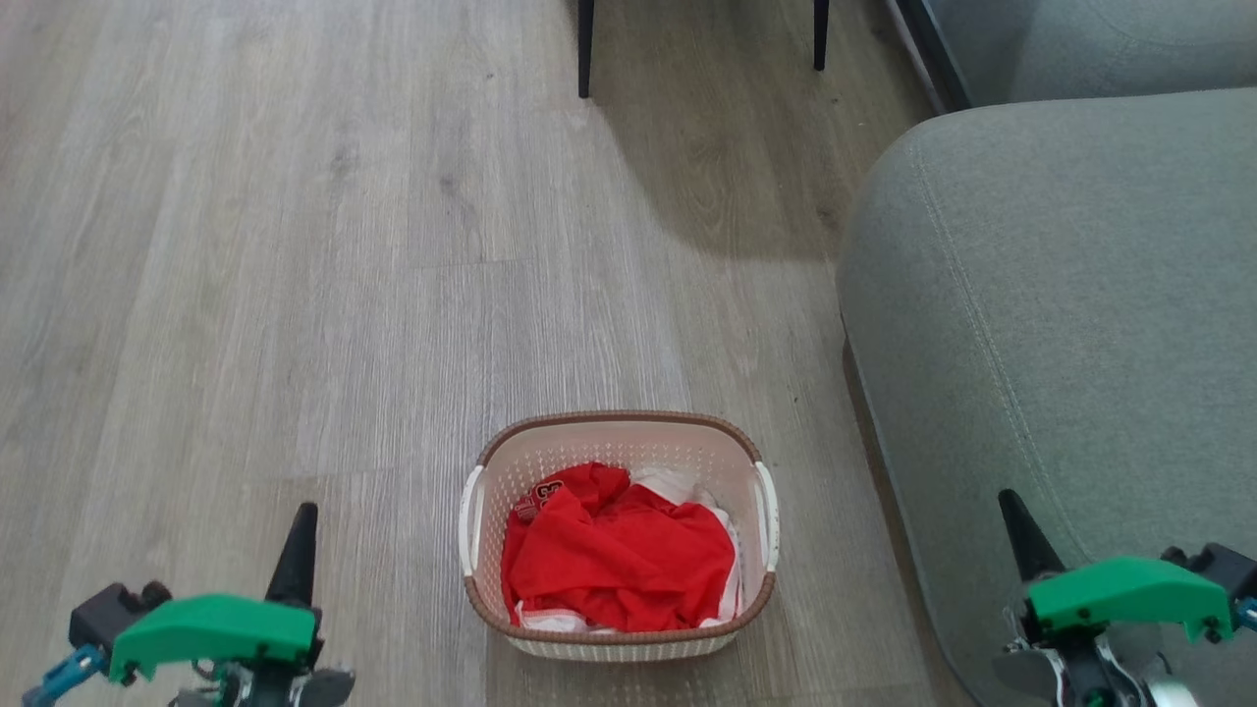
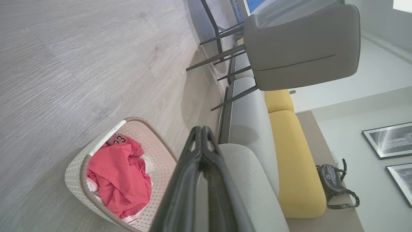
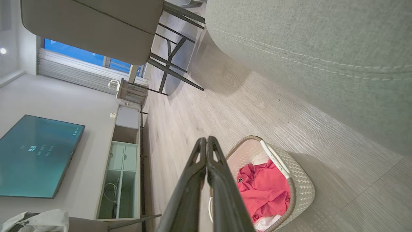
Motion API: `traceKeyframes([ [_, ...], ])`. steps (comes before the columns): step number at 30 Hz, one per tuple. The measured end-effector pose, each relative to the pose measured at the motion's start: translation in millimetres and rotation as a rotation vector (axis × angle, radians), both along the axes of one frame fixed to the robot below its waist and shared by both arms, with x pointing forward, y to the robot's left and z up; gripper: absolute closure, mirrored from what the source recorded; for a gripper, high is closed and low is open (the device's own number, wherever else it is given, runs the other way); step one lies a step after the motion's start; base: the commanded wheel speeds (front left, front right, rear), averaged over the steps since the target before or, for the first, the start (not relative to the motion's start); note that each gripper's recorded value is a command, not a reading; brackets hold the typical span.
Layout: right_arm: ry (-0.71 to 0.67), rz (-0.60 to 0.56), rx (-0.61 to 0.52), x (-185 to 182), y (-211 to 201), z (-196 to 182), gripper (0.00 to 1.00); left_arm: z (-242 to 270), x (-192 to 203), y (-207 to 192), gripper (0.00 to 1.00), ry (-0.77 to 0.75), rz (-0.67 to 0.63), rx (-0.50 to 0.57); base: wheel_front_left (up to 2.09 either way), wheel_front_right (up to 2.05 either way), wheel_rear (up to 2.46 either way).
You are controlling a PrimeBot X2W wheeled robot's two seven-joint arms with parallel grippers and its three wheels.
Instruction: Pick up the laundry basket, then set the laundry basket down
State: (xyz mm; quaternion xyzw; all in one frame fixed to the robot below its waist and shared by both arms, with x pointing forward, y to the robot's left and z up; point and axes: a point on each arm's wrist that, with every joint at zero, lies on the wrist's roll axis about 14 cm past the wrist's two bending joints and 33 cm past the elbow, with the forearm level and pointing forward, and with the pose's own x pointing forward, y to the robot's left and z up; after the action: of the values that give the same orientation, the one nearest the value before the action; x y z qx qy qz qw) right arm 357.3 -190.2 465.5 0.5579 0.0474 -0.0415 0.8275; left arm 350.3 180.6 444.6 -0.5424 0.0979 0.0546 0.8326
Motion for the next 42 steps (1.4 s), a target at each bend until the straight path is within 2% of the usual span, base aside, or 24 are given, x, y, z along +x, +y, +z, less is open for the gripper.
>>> traceKeyframes([
  [36,-0.032,-0.053,0.378,13,-14,9,1.0,29,22,8,1.0,-0.111,0.054,-0.396,0.0,0.0,0.0],
  [42,-0.047,-0.05,0.394,17,-14,14,1.0,34,25,9,1.0,-0.123,0.056,-0.414,0.0,0.0,0.0],
])
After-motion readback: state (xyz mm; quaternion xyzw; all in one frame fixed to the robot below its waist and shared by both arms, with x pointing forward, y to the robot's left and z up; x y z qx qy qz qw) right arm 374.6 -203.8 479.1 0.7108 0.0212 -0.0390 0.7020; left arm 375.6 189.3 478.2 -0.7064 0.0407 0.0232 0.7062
